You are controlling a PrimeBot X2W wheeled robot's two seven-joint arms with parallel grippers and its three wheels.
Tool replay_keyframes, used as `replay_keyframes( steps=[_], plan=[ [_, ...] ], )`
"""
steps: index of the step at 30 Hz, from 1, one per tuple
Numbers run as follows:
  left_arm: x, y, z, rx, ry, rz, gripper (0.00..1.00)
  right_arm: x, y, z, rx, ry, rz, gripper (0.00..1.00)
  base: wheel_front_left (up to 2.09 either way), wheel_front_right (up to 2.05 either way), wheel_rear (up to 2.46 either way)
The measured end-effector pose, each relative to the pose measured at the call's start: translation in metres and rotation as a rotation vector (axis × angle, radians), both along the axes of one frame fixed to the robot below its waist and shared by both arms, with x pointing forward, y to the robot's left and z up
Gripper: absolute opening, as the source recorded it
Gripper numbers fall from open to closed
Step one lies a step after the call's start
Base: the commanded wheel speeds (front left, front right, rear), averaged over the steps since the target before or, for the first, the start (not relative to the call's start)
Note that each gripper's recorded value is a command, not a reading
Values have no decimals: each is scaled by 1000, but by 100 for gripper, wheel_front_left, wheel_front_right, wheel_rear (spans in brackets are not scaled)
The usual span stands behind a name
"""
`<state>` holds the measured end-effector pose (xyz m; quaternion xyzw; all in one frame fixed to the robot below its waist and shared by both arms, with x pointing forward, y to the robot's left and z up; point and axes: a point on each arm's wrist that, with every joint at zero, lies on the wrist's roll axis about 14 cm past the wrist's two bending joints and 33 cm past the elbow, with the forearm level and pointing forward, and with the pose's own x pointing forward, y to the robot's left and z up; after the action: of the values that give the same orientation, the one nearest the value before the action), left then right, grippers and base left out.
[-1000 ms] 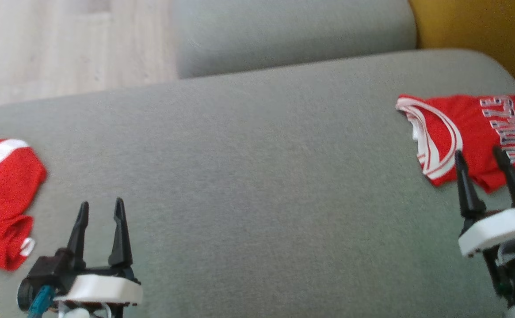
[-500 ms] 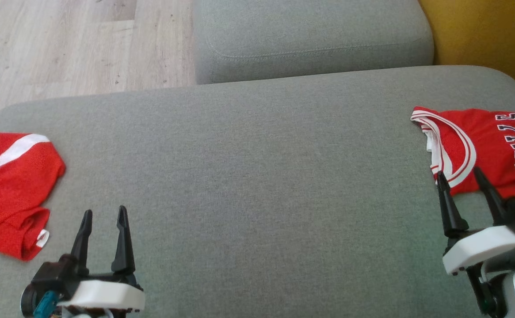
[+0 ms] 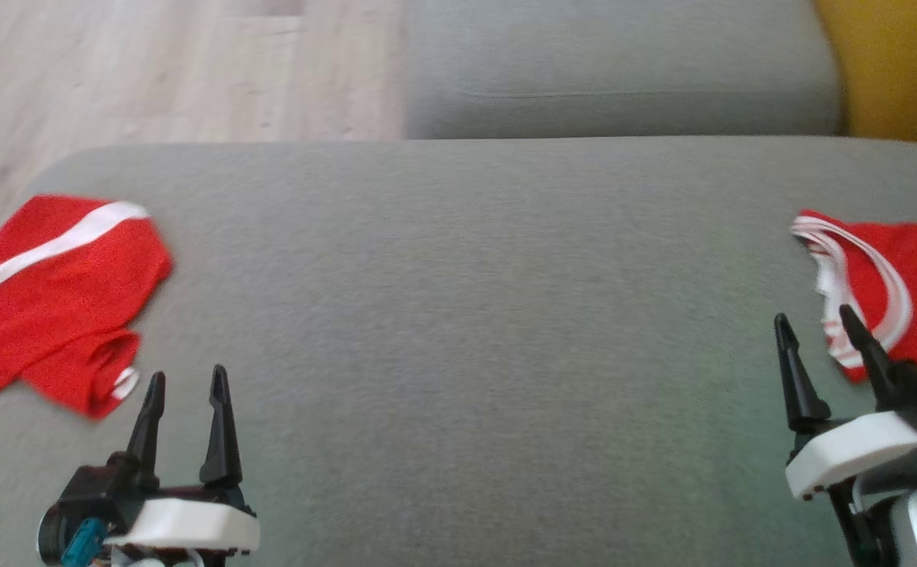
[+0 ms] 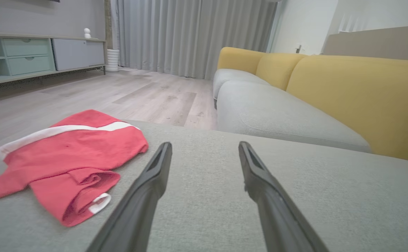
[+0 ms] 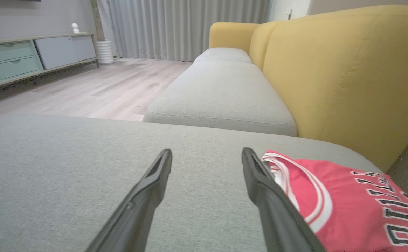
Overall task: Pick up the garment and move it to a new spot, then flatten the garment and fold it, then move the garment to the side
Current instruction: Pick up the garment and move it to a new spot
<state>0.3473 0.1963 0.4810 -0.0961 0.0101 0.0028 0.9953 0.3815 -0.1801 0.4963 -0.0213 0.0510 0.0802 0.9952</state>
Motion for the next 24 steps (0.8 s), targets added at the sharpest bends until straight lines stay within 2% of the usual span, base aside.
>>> replay_keyframes(
  steps=[15, 21, 24],
  plan=[
    [-75, 92, 9, 18, -29, 321, 100, 26, 139, -8, 24, 10, 373, 100, 0, 0, 0],
    [-109, 110, 0, 18, 5, 423, 100, 28, 172, -13, 27, 20, 462, 100, 0, 0, 0],
    [-111, 113, 2, 21, 4, 436, 100, 28, 178, -17, 31, 33, 476, 100, 0, 0, 0]
  ],
)
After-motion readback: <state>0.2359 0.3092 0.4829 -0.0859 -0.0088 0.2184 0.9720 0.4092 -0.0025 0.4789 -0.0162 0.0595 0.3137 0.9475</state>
